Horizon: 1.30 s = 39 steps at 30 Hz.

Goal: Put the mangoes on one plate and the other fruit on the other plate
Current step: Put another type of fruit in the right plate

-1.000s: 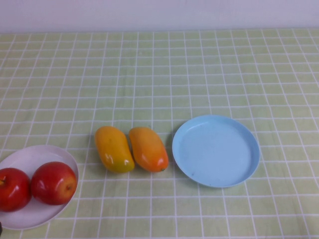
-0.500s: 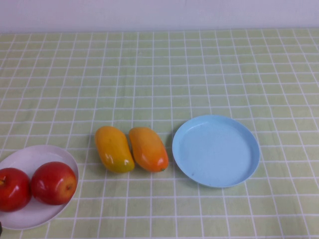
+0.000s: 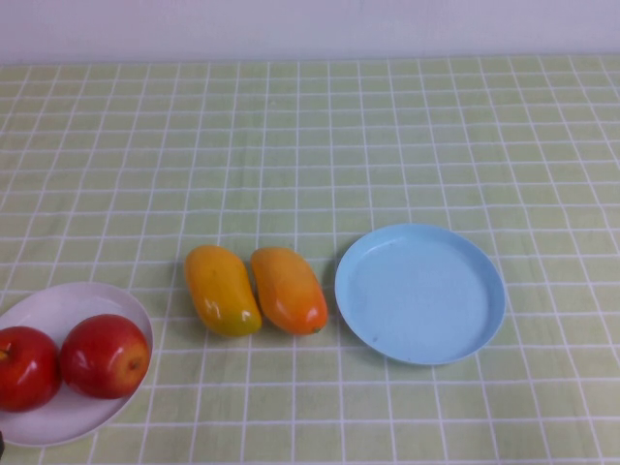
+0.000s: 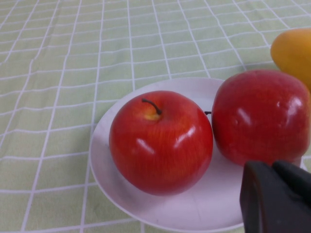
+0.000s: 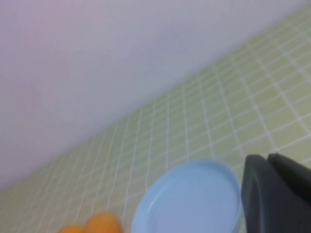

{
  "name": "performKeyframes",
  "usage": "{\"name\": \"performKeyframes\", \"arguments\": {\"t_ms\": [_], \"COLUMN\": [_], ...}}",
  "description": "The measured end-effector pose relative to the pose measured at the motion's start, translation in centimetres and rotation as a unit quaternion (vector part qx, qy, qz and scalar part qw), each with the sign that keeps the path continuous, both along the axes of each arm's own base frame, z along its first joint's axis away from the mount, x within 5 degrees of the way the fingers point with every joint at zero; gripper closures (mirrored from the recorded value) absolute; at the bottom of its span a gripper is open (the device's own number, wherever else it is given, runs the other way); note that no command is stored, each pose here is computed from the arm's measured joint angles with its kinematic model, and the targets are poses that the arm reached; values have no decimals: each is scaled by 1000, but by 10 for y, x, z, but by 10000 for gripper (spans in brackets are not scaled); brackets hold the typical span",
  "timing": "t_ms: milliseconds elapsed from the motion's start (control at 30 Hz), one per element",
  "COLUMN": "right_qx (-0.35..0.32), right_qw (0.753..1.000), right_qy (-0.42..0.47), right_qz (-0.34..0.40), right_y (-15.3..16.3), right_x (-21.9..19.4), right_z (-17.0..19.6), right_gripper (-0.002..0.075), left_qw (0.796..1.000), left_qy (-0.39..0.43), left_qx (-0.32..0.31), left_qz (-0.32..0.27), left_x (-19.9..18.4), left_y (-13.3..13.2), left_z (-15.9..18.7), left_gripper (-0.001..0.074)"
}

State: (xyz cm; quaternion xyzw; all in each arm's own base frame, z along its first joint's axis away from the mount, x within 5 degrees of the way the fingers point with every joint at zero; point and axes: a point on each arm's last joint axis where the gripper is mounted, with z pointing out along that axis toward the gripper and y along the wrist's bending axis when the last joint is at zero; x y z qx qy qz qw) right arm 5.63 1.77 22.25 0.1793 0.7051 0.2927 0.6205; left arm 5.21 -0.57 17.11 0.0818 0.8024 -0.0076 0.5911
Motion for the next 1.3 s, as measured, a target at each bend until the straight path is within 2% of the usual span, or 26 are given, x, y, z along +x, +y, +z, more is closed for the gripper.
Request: {"name": "performKeyframes", "arguments": {"t_ms": [133, 267, 467, 600, 700, 833, 1167, 1233, 1300], "right_qx": [-33, -94, -164, -180, -197, -244, -349, -364, -380], "right_qw": [993, 962, 912, 890, 869, 835, 748, 732, 717], "right_qy": [75, 196, 318, 360, 382, 387, 363, 362, 362], "right_qz": [80, 163, 201, 215, 245, 306, 432, 448, 459], "right_y": [13, 22, 18, 18, 30, 73, 214, 237, 256], "right_x": [9, 31, 76, 109, 133, 166, 240, 250, 262], "right_z": [35, 59, 72, 75, 73, 76, 71, 68, 65], "right_gripper": [742, 742, 742, 742, 742, 742, 739, 719, 659], "left_qw": [1000, 1000, 1000, 1000, 1000, 1000, 1000, 1000, 1000], "left_qy": [0, 0, 0, 0, 0, 0, 0, 0, 0], "left_qx": [0, 0, 0, 0, 0, 0, 0, 0, 0], "left_qz": [0, 0, 0, 0, 0, 0, 0, 0, 0], "left_x": [0, 0, 0, 0, 0, 0, 0, 0, 0], "left_y": [0, 0, 0, 0, 0, 0, 0, 0, 0], "left_z": [0, 0, 0, 0, 0, 0, 0, 0, 0], "left_gripper": [733, 733, 733, 733, 733, 733, 733, 733, 733]}}
